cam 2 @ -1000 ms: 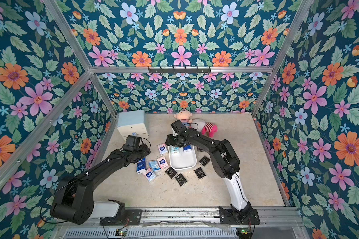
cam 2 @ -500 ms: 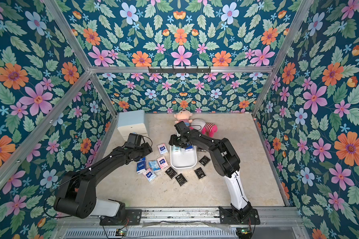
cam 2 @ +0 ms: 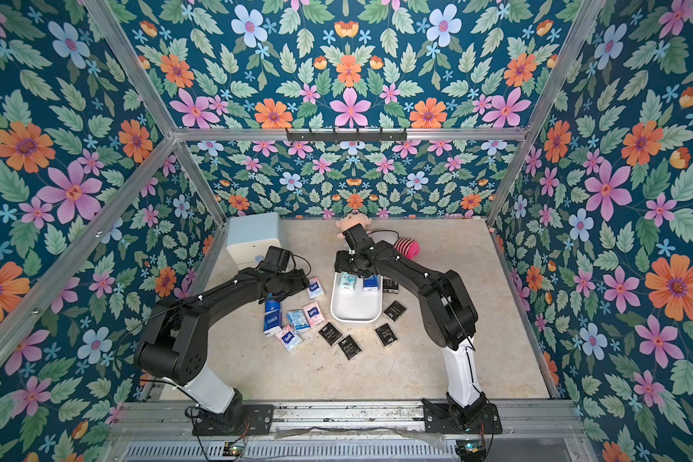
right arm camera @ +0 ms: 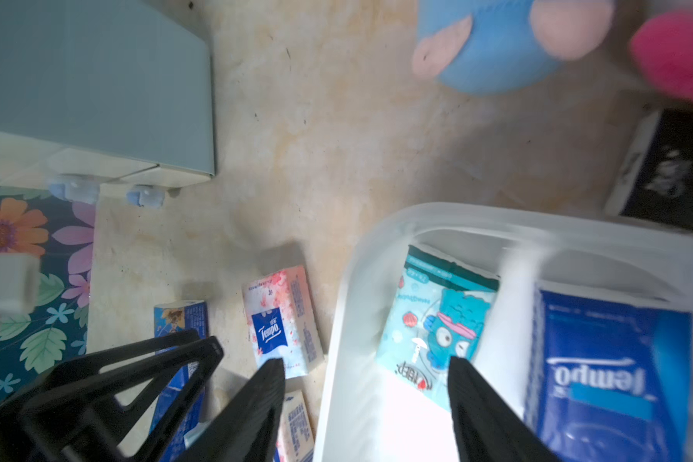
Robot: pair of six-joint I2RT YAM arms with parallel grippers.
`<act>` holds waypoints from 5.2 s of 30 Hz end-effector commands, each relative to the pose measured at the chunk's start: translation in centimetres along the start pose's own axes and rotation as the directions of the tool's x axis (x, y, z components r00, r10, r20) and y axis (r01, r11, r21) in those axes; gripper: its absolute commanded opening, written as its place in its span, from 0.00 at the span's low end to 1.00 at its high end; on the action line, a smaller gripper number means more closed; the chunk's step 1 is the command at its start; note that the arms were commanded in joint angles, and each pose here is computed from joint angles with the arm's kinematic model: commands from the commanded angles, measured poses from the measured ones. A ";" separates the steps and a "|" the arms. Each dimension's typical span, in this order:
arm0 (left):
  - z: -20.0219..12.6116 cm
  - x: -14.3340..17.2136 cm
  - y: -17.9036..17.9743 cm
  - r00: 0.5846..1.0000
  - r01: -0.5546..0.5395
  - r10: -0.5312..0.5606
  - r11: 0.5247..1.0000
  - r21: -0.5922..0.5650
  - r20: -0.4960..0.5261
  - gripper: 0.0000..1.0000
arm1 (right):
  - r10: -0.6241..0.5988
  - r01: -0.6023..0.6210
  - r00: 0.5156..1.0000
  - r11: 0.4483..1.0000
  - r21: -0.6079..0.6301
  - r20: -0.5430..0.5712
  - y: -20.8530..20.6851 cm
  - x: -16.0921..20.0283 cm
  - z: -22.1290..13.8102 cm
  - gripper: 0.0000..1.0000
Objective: Put the pocket tissues into the storage box
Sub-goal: Adjust the pocket tissues in the storage box, then move the storage box to the center of the board, then pick up the pocket tissues from the center of the board, then place the pocket tissues in the storage box, then move the pocket tissues to the storage box.
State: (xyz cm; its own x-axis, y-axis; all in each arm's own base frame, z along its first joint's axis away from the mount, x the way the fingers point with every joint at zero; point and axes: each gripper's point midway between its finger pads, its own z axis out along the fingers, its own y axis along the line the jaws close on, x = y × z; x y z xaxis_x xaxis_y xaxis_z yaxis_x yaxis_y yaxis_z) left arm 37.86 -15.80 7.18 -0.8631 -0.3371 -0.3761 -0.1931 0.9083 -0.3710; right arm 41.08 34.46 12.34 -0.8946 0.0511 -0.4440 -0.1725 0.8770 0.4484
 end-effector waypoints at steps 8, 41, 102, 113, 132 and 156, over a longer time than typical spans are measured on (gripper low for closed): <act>3.6 0.8 -0.8 0.992 -0.102 0.097 0.992 -0.073 -0.078 0.78 | 0.069 -0.076 0.995 0.992 0.104 0.070 -4.7 0.7 -4.5 0.74; 4.4 2.2 -1.0 0.980 -0.168 0.154 0.980 -0.104 -0.129 0.70 | 0.128 -0.125 0.992 0.988 0.088 -0.022 -8.0 4.7 -2.6 0.73; 4.2 -1.0 -12.2 0.913 -0.406 0.407 0.907 -0.113 -0.018 0.66 | 0.141 -0.158 0.985 0.969 0.187 0.102 -9.3 2.3 -6.7 0.74; -0.2 -3.3 -14.5 0.930 -0.353 0.357 0.934 -0.058 0.083 0.74 | 0.084 -0.099 0.992 0.982 0.162 0.095 -6.5 1.4 -6.7 0.50; -5.9 -4.2 5.5 0.981 0.095 -0.076 0.990 -0.104 0.176 0.77 | 0.021 -0.001 0.999 0.927 0.376 -0.049 -6.5 1.1 1.2 0.21; -7.1 -0.4 10.7 0.969 0.200 -0.171 0.967 -0.159 0.179 0.78 | 0.022 -0.013 0.999 0.979 0.203 -0.040 -2.3 0.3 3.5 0.23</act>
State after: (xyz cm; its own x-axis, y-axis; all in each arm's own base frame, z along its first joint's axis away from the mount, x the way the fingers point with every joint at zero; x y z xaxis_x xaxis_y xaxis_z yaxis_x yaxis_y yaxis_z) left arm 33.09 -4.37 9.51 -0.7103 -0.5370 -0.4551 -0.4335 0.8431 -0.3182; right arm 42.37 34.57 6.94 -0.9263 0.0266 -0.3759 -0.0867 0.9557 0.2813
